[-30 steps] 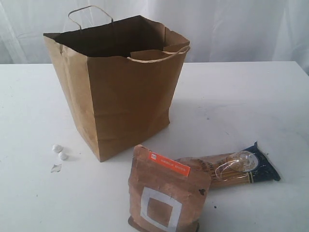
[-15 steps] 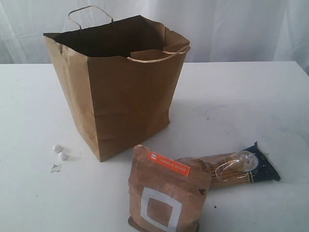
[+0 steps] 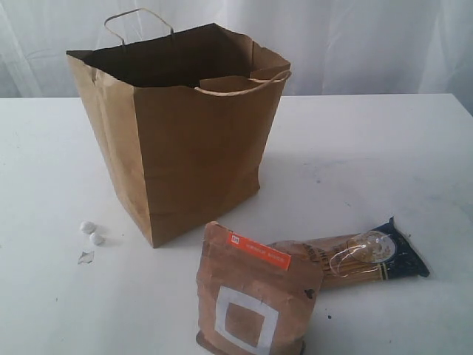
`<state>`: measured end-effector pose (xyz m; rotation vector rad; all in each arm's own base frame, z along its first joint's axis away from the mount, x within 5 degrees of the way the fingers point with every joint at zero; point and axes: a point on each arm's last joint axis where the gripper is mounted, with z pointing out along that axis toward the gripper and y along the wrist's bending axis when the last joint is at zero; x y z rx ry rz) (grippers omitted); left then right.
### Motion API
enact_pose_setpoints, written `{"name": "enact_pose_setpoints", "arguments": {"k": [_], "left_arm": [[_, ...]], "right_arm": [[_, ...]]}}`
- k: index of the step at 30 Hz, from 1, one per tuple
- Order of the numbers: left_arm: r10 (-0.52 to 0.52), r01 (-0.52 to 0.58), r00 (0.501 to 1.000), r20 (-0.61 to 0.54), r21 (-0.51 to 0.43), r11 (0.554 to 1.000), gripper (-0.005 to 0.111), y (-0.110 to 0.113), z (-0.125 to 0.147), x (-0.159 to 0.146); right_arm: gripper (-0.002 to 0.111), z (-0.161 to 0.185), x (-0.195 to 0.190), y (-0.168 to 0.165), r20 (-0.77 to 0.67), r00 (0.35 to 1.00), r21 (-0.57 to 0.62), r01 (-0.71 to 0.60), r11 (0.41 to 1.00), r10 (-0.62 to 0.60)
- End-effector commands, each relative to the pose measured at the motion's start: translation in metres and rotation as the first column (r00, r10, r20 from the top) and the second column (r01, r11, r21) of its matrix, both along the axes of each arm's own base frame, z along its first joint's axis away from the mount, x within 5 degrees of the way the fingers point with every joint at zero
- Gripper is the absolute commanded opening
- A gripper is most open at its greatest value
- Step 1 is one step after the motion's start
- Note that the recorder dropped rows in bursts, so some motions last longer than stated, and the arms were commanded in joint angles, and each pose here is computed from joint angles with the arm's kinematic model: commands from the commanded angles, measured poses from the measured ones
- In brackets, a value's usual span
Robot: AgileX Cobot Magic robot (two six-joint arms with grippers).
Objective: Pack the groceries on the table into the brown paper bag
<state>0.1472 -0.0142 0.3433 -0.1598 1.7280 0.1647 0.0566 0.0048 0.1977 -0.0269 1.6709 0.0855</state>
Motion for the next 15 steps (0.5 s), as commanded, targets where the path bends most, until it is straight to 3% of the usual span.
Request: {"name": "enact_pose_setpoints", "arguments": {"k": [1, 3, 4, 7, 8, 10, 12, 15], "left_arm": [[-0.182, 0.178, 0.983, -0.011, -0.146, 0.973, 0.060, -0.017, -0.025, -0.001], [-0.368, 0.367, 0.930, 0.017, -0.132, 0.921, 0.060, -0.035, -0.024, -0.002], [-0.473, 0.474, 0.880, 0.039, -0.108, 0.874, 0.060, -0.044, -0.021, -0.004], [-0.742, 0.737, 0.663, 0.100, 0.086, 0.671, 0.060, -0.070, -0.007, -0.017], [-0.823, 0.805, 0.555, 0.120, 0.171, 0.568, 0.060, -0.079, -0.001, -0.024], [-0.884, 0.855, 0.441, 0.151, 0.229, 0.466, 0.058, -0.086, 0.004, -0.034], [-0.903, 0.872, 0.392, 0.174, 0.242, 0.425, 0.055, -0.087, 0.008, -0.040], [-0.914, 0.881, 0.367, 0.175, 0.252, 0.402, 0.051, -0.088, 0.008, -0.042]], "right_arm": [[0.014, 0.000, 0.000, 0.000, 0.015, 1.000, -0.001, 0.004, 1.000, -0.004], [0.014, 0.000, 0.000, 0.000, 0.015, 1.000, -0.001, 0.004, 1.000, -0.004], [0.014, 0.000, 0.000, 0.000, 0.015, 1.000, -0.001, 0.004, 1.000, -0.004], [0.014, 0.000, 0.000, 0.000, 0.015, 1.000, -0.001, 0.004, 1.000, -0.004], [0.014, 0.000, 0.000, 0.000, 0.015, 1.000, -0.001, 0.004, 1.000, -0.004], [0.014, 0.000, 0.000, 0.000, 0.015, 1.000, -0.001, 0.004, 1.000, -0.004], [0.014, 0.000, 0.000, 0.000, 0.015, 1.000, -0.001, 0.004, 1.000, -0.004], [0.014, 0.000, 0.000, 0.000, 0.015, 1.000, -0.001, 0.004, 1.000, -0.004]]}}
